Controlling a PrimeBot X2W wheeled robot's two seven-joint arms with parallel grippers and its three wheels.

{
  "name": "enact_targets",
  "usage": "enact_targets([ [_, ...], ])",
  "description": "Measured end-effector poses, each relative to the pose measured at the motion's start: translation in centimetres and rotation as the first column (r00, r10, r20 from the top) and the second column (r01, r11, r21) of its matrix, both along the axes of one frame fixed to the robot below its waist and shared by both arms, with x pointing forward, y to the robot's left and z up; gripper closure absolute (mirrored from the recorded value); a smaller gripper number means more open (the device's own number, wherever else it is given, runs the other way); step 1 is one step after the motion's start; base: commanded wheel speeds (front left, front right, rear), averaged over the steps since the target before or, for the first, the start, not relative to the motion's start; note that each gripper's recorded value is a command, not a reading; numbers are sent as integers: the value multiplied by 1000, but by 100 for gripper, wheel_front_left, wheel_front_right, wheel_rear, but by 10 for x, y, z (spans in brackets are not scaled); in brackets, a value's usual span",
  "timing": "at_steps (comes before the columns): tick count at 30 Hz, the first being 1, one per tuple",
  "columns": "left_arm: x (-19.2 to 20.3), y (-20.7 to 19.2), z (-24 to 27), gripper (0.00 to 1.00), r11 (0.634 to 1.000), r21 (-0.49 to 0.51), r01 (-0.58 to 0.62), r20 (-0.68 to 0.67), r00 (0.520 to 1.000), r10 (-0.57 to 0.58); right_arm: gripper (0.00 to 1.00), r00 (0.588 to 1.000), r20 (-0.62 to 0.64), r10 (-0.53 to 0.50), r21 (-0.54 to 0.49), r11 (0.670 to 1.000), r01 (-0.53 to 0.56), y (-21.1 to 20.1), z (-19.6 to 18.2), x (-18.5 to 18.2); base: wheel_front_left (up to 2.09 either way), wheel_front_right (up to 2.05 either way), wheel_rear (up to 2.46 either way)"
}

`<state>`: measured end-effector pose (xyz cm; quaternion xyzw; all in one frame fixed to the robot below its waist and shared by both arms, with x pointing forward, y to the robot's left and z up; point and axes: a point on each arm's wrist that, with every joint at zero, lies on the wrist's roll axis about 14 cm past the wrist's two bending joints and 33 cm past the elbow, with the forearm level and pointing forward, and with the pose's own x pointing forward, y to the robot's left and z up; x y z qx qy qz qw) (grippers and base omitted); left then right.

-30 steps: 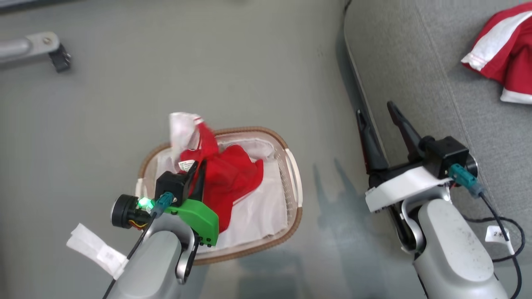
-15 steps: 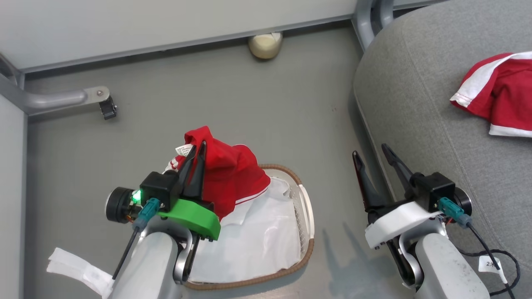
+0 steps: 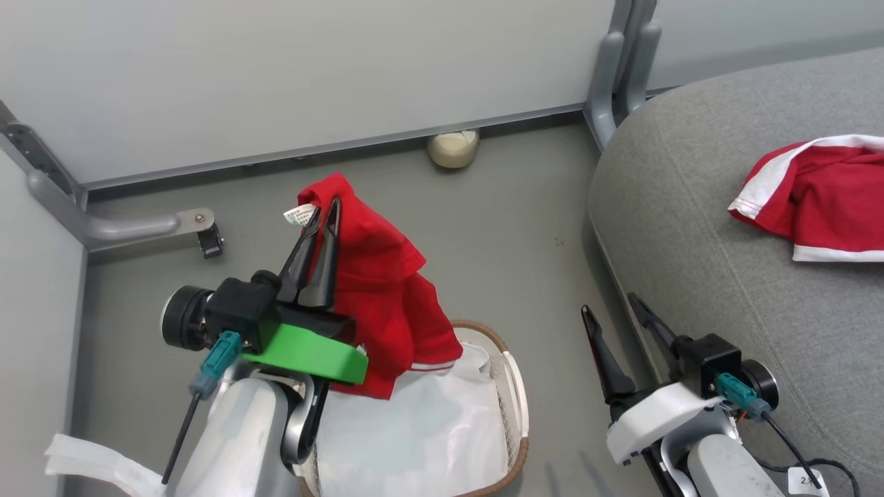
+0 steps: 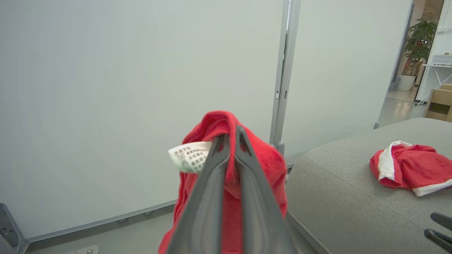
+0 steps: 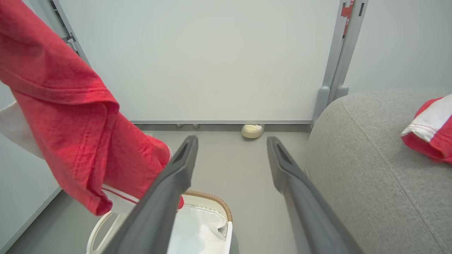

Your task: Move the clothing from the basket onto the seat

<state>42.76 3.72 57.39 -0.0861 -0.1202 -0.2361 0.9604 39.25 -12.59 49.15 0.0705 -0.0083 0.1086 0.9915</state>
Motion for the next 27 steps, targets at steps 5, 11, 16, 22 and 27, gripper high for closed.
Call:
enact_targets([
  [5,-9,-2,30,100,1000,-20,12,86,996,-10,0,1000,9,12,0,1000,-12,4,3,-7,0,0,0],
  [11,-16,-5,37,100,999,-22,27,108,994,-25,0,994,38,106,2,994,-106,35,12,-9,0,0,0],
  [16,-20,-6,38,100,998,-40,39,107,994,-35,0,951,133,280,-15,960,-280,86,45,-4,0,0,0],
  [22,-22,-6,33,100,998,-47,38,86,996,-34,0,858,252,448,-111,894,-435,133,88,3,0,0,0],
  [27,-24,-6,29,100,998,-52,38,71,997,-34,0,799,273,536,-170,844,-508,161,98,6,0,0,0],
])
